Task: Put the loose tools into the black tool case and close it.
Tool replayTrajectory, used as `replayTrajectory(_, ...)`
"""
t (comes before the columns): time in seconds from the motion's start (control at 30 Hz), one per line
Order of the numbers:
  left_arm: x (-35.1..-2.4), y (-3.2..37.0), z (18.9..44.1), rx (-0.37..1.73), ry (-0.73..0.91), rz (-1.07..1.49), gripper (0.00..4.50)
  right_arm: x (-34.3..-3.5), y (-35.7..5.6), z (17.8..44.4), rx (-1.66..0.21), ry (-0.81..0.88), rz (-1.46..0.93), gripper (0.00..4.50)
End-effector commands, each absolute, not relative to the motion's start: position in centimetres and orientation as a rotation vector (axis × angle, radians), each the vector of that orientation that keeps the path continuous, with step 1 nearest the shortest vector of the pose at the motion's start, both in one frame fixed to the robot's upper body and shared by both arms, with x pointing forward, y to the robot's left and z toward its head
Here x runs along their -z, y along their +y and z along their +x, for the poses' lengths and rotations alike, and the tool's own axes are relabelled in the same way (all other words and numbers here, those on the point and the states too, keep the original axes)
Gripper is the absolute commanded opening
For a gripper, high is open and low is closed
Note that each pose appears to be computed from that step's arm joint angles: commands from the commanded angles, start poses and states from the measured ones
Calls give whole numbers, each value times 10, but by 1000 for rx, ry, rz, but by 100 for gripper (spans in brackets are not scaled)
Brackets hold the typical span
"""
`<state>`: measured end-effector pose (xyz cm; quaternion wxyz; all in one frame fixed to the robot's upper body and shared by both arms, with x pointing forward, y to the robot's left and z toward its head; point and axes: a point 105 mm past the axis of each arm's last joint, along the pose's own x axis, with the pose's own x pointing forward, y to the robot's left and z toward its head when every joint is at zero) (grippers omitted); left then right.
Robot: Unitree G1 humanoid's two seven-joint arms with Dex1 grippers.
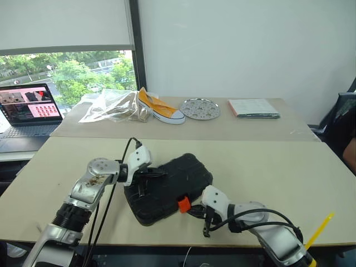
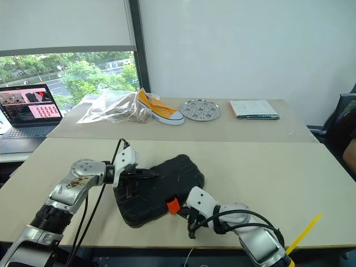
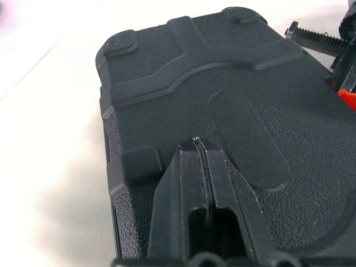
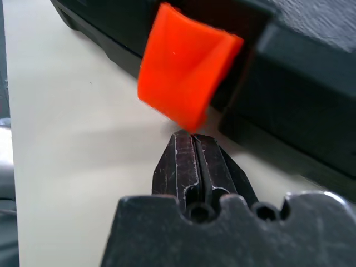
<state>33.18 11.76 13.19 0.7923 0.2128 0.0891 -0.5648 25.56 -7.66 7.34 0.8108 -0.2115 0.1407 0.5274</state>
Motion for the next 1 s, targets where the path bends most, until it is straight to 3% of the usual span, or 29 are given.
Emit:
replayTrajectory(0.03,-100,129,328,1202,327,472,0,-88,-83,243,-1169,261,-443,4)
replayTrajectory(1.0,-78,137,328,1185,375,458,0,-106,-45,266,-1184,117,-437,4)
